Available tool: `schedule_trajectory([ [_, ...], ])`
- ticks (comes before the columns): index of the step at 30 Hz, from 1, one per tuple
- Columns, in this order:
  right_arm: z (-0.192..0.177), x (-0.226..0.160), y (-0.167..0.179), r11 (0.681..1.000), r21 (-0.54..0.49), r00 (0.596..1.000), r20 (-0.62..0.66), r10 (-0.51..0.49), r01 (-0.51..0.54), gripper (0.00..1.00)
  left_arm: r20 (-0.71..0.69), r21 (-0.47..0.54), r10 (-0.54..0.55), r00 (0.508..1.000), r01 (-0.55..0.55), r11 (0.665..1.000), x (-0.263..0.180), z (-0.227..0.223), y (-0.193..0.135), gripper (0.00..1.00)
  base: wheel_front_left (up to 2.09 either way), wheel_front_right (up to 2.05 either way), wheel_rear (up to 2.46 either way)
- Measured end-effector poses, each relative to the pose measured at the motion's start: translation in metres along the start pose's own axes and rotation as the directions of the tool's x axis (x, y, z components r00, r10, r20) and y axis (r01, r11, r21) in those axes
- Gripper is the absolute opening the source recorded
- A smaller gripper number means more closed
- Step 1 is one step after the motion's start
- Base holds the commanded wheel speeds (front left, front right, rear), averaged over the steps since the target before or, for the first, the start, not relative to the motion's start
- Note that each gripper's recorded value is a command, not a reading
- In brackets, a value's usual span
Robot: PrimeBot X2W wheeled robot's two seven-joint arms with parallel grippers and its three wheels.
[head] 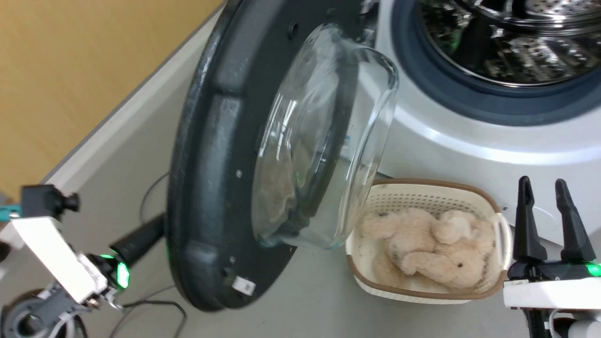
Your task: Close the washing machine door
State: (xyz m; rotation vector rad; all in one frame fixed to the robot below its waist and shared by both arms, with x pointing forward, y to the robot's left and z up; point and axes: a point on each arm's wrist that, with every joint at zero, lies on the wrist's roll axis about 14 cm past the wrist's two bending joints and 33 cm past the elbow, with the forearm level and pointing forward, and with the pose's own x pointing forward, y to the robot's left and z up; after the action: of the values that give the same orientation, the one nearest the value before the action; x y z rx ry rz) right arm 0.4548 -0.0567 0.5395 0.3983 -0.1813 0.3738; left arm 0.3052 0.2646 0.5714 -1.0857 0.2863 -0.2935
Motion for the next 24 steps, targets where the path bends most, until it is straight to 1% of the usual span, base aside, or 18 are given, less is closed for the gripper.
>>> schedule_trajectory([
  [5,0.015,-0.012,-0.015,0.999,-0.026,0.999,0.026,-0.046,0.046,1.0,-0.096,-0.022,-0.073,0.993,0.071,0.997,0.021,-0.03,-0.014,0.0,0.0,0.0,0.0],
  [12,0.034,-0.031,-0.039,0.99,-0.06,0.991,0.063,-0.12,0.124,1.0,-0.216,-0.068,-0.172,0.961,0.161,0.985,0.053,-0.068,-0.033,0.0,0.0,0.0,0.0],
  [18,0.051,-0.051,-0.062,0.975,-0.088,0.976,0.096,-0.194,0.202,1.0,-0.312,-0.127,-0.26,0.914,0.231,0.965,0.084,-0.099,-0.051,0.0,0.0,0.0,0.0],
  [24,0.067,-0.076,-0.088,0.949,-0.111,0.951,0.128,-0.282,0.296,1.0,-0.397,-0.187,-0.328,0.857,0.274,0.943,0.115,-0.131,-0.066,0.0,0.0,0.0,0.0],
])
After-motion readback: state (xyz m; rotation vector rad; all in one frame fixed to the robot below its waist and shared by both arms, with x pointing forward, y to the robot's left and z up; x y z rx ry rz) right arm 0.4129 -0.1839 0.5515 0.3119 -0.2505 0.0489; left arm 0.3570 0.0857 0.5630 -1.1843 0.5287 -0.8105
